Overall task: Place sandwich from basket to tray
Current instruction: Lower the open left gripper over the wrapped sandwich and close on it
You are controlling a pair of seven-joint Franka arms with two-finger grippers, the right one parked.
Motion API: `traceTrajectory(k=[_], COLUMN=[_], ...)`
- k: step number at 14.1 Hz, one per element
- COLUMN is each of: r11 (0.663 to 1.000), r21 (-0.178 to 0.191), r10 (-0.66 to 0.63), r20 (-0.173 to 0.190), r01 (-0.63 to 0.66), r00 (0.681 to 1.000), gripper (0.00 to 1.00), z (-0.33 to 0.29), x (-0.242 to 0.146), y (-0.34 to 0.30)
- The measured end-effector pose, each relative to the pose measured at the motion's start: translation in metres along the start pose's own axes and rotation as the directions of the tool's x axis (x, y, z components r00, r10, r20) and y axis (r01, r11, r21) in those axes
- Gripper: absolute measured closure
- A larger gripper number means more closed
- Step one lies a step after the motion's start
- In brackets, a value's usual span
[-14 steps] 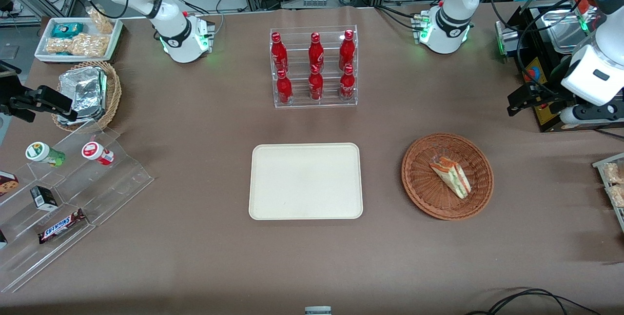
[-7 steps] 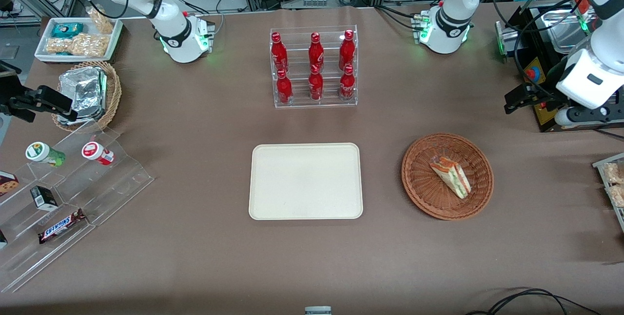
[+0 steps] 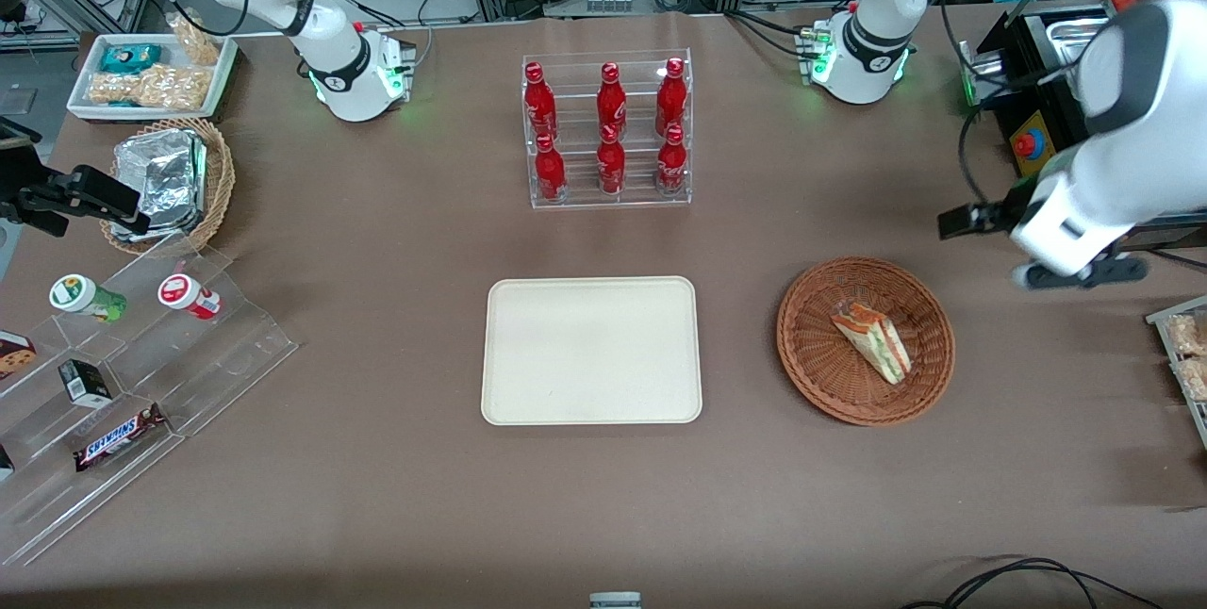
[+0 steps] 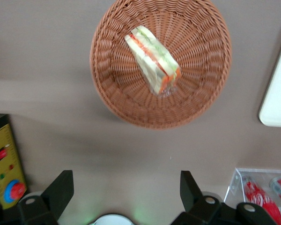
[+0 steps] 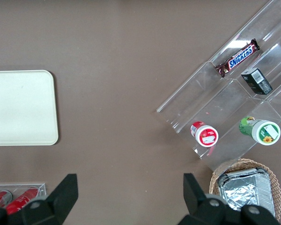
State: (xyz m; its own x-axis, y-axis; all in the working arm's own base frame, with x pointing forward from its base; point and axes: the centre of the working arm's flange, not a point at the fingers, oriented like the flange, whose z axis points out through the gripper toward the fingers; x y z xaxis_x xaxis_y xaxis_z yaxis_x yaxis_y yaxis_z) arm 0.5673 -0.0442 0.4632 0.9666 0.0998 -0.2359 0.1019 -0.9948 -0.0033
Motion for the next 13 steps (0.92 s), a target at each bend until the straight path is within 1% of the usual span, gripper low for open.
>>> traceTrajectory(k=[1, 3, 4, 5, 6, 7, 9, 10, 11, 12, 13], r11=[1.0, 0.996, 0.989, 0.975, 0.95, 0.915, 0.826, 0.784, 0.75, 0.727, 0.711], r21=[-0.003, -0.014, -0.025, -0.042, -0.064, -0.088, -0.136, -0.15, -0.159, -0.162, -0.161], r10=[-0.021, -0.088, -0.147, -0.222, -0.311, -0.403, -0.562, -0.619, -0.66, -0.686, -0.702], r20=[-0.015, -0.063, -0.088, -0.111, -0.129, -0.136, -0.138, -0.131, -0.122, -0.115, -0.107], r01=[0.021, 0.087, 0.145, 0.219, 0.305, 0.394, 0.547, 0.602, 0.642, 0.667, 0.684], r00=[1.0, 0.994, 0.985, 0.969, 0.942, 0.905, 0.815, 0.774, 0.741, 0.719, 0.704], gripper=[0.0, 0.0, 0.0, 0.0, 0.0, 0.0, 0.0, 0.0, 0.0, 0.0, 0.0], z=[0.023, 0.064, 0.081, 0.094, 0.104, 0.112, 0.126, 0.135, 0.147, 0.159, 0.172], x=[0.011, 0.022, 0.023, 0.024, 0.025, 0.027, 0.036, 0.041, 0.046, 0.051, 0.055], y=[0.003, 0.017, 0.024, 0.029, 0.032, 0.036, 0.04, 0.041, 0.041, 0.041, 0.042])
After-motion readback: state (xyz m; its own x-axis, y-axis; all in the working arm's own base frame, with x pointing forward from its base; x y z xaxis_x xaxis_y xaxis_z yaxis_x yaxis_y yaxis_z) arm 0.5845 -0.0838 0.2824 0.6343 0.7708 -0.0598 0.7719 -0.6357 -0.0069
